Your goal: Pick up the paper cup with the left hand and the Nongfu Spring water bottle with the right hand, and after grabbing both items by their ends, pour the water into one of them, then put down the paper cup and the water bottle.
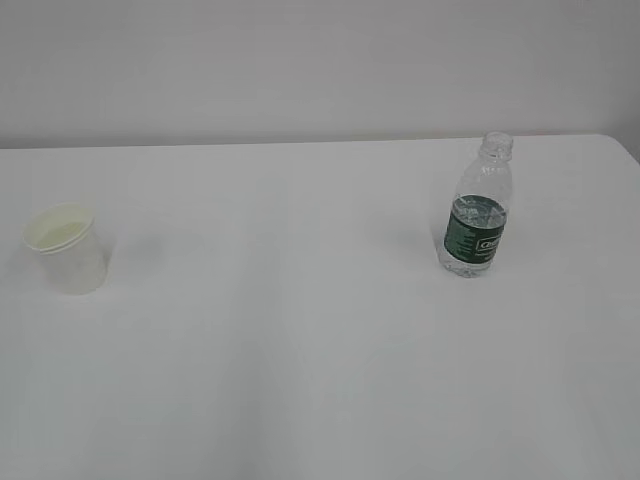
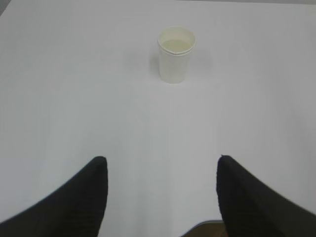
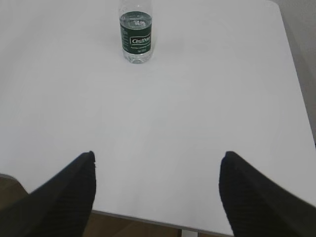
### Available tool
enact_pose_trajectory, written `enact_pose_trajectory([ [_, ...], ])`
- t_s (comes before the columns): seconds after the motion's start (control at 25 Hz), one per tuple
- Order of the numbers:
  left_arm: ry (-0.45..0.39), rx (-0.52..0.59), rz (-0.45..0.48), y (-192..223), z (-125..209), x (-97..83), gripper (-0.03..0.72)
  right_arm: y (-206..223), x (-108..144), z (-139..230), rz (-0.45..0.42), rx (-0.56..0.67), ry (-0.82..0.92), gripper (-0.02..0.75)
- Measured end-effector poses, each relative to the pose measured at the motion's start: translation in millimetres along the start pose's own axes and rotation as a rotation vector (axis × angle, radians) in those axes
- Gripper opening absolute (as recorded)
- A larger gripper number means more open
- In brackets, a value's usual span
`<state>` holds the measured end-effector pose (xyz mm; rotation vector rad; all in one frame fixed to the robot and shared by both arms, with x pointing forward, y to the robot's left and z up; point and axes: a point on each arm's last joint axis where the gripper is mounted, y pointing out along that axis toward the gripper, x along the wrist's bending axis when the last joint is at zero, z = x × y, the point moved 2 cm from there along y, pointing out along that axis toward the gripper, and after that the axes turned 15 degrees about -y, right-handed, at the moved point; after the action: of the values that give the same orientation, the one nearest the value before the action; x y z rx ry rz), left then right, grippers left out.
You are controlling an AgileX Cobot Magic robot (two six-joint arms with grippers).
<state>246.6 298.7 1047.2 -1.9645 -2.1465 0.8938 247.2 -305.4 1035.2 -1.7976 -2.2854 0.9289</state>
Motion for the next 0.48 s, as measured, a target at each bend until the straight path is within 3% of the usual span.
enact_pose_trajectory([
  [0.48,0.0,0.0,0.0,0.0,0.0,0.0,0.462,0.0,0.0,0.0,0.0,0.0,0.0,0.59],
])
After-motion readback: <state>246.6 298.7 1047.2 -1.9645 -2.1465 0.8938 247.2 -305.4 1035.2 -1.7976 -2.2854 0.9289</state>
